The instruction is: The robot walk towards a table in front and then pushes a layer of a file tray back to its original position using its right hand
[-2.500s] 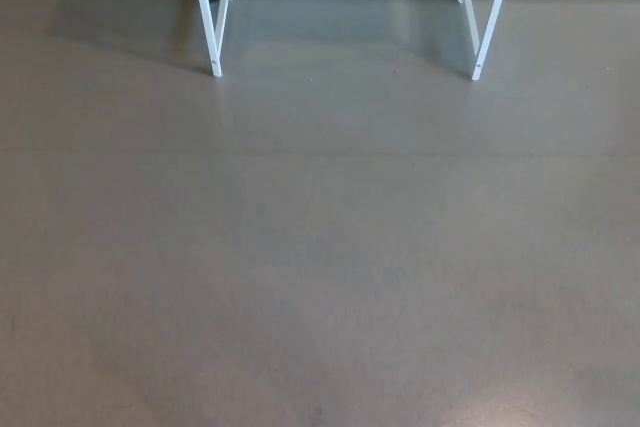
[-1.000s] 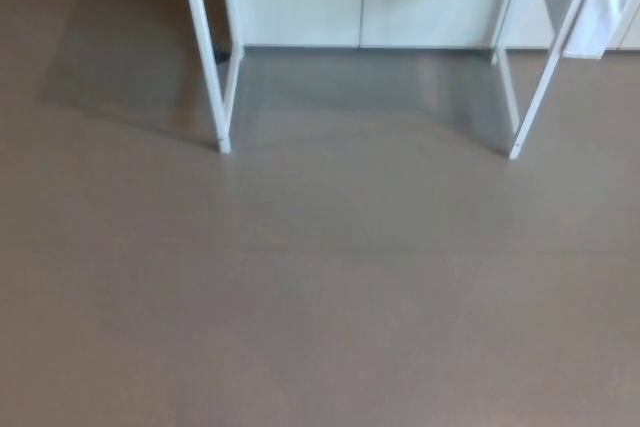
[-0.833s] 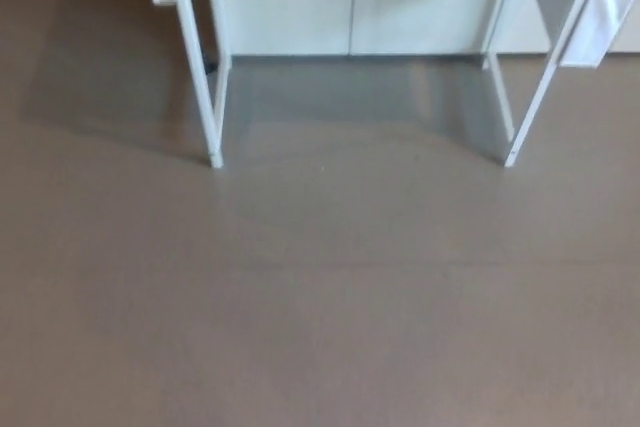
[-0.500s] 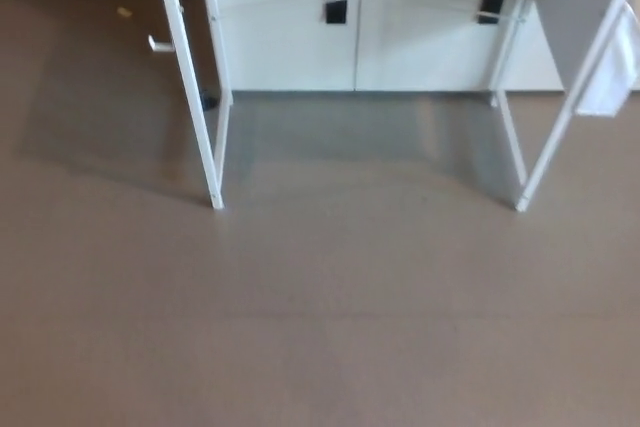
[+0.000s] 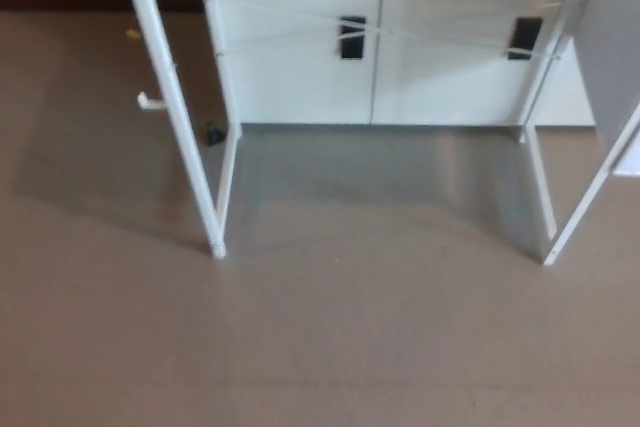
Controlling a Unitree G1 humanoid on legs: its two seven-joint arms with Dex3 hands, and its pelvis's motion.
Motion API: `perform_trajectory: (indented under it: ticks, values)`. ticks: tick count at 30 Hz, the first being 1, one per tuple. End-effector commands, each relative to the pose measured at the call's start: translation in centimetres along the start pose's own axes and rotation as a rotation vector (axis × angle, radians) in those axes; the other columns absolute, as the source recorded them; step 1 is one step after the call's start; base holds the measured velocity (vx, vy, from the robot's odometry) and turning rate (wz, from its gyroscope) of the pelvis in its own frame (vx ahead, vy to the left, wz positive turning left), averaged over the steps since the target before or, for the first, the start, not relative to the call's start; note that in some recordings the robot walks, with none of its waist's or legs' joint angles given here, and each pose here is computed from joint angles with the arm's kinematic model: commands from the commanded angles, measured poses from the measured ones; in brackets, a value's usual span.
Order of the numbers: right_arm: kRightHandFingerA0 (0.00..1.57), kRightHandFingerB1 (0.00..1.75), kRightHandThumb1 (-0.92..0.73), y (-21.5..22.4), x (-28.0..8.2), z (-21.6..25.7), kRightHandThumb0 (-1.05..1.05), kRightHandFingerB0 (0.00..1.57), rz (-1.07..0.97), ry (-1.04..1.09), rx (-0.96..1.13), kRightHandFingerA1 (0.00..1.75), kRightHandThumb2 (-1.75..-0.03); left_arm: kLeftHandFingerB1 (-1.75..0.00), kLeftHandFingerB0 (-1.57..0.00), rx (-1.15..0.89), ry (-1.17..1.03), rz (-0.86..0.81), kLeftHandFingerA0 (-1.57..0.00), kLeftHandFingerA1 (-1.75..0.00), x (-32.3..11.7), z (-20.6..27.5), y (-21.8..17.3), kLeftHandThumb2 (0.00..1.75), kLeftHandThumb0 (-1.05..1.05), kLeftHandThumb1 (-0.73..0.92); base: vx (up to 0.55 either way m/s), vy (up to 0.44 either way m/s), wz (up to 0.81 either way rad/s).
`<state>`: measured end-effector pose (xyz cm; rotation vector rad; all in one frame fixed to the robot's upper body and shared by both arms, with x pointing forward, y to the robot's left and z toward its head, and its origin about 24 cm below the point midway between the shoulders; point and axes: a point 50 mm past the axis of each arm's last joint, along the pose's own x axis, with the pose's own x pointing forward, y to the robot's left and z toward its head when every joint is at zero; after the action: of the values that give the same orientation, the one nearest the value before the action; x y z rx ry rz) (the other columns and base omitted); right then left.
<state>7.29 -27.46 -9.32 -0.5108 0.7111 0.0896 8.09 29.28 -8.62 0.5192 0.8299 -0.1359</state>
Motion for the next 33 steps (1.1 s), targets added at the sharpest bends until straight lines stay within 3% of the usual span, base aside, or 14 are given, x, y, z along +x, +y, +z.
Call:
perform_trajectory:
  ticks: [1, 9, 24, 33]
  values:
    - [0.68, 0.37, -0.53, -0.09, 0.00, 0.09, -0.43, 0.52, 0.008, -0.012, -0.017, 0.41, -0.57, -0.40, -0.35, 0.048, 0.006, 0.003, -0.58, -0.49, -0.21, -0.46, 0.56, 0.60, -0.26, 0.67, 0.38, 0.279, -0.64]
    - [0.66, 0.37, -0.54, -0.05, -0.01, 0.00, -0.41, 0.52, 0.005, -0.012, -0.024, 0.41, -0.57, -0.41, -0.36, 0.045, 0.007, -0.001, -0.59, -0.50, -0.25, -0.54, 0.58, 0.60, -0.26, 0.67, 0.26, 0.147, 0.00]
    - [0.66, 0.37, -0.54, 0.10, -0.08, -0.12, -0.42, 0.53, 0.007, -0.006, -0.030, 0.40, -0.57, -0.41, -0.36, 0.035, 0.005, -0.003, -0.59, -0.50, -0.57, -0.69, 0.47, 0.59, -0.25, 0.66, 0.25, -0.065, 0.04]
    - [0.63, 0.37, -0.57, 0.24, -0.15, -0.13, -0.41, 0.55, 0.017, -0.014, -0.025, 0.39, -0.58, -0.41, -0.36, 0.048, 0.009, -0.013, -0.60, -0.50, -0.66, -0.77, 0.54, 0.60, -0.26, 0.66, 0.21, 0.220, -0.09]
